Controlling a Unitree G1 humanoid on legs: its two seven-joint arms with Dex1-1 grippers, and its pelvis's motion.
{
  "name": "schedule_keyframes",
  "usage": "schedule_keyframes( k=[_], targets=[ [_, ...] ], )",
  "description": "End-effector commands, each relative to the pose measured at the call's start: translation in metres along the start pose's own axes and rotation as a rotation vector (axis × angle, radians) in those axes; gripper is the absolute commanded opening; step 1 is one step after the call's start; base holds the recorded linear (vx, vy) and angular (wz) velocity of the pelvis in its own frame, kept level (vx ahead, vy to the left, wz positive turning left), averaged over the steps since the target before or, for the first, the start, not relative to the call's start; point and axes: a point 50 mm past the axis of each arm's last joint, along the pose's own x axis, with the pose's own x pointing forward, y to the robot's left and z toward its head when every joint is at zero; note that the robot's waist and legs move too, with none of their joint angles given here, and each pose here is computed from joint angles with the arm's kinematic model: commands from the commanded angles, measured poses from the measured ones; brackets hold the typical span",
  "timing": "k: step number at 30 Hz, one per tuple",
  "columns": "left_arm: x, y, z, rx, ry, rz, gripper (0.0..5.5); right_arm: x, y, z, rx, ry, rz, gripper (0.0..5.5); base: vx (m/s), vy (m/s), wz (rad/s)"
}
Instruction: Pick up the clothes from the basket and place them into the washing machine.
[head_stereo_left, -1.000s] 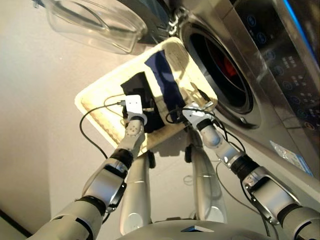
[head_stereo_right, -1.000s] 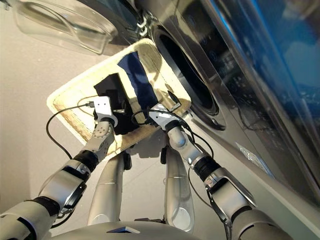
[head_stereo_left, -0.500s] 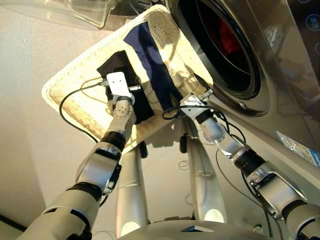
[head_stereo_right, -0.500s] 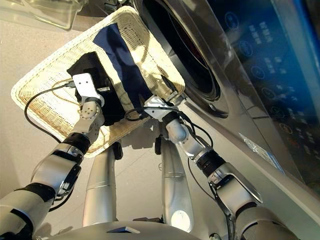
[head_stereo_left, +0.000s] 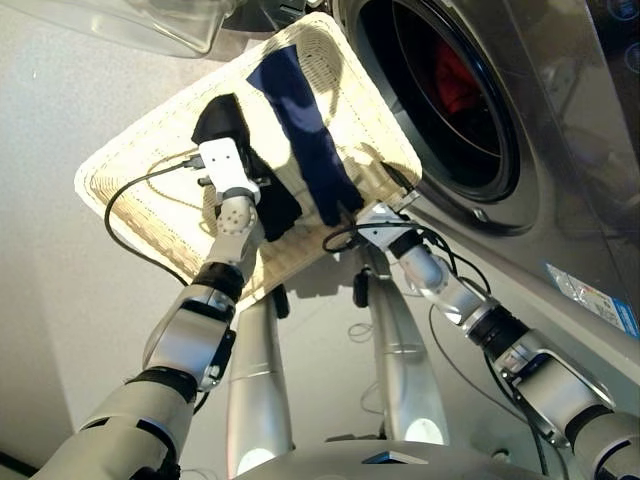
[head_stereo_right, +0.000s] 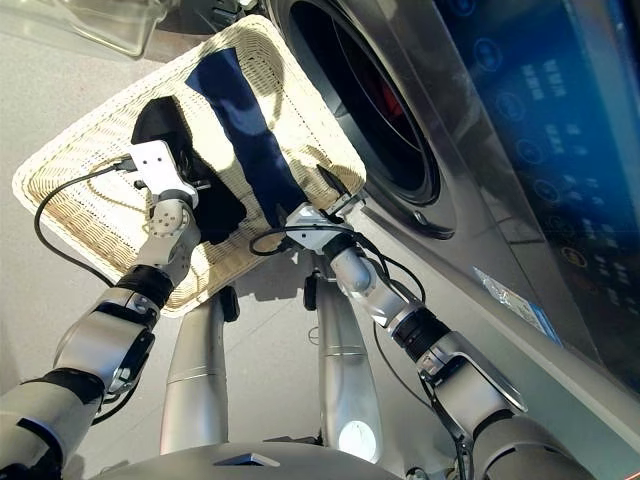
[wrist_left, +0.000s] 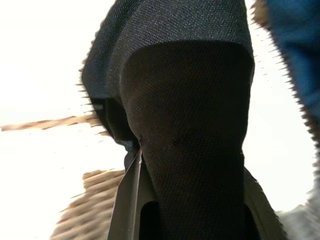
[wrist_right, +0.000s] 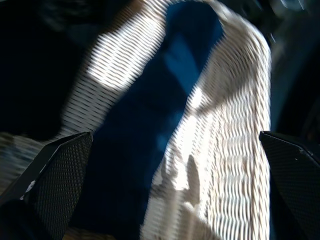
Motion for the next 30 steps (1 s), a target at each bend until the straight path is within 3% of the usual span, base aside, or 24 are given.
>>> schedule_keyframes(
  k=[1, 12, 20, 30],
  targets=[
    [-0.012, -0.013, 0.002, -0.133, -0.067, -0.060, 0.00, 0.003, 0.007, 0.010, -0.052, -0.075, 0.059, 5.50, 0.000, -0.061, 0.054],
    [-0.048, -0.051, -0.007, -0.310, -0.068, -0.217, 0.00, 0.002, 0.037, 0.005, -0.034, -0.020, 0.141, 5.50, -0.008, -0.055, 0.145],
    [-0.058, -0.063, -0.004, -0.354, -0.081, -0.274, 0.00, 0.010, 0.045, 0.025, 0.046, -0.089, 0.163, 5.50, -0.012, -0.004, 0.010],
    [-0.073, -0.084, 0.007, -0.502, -0.094, -0.354, 0.00, 0.027, 0.051, 0.040, 0.069, -0.115, 0.149, 5.50, 0.000, 0.000, 0.000]
  ],
)
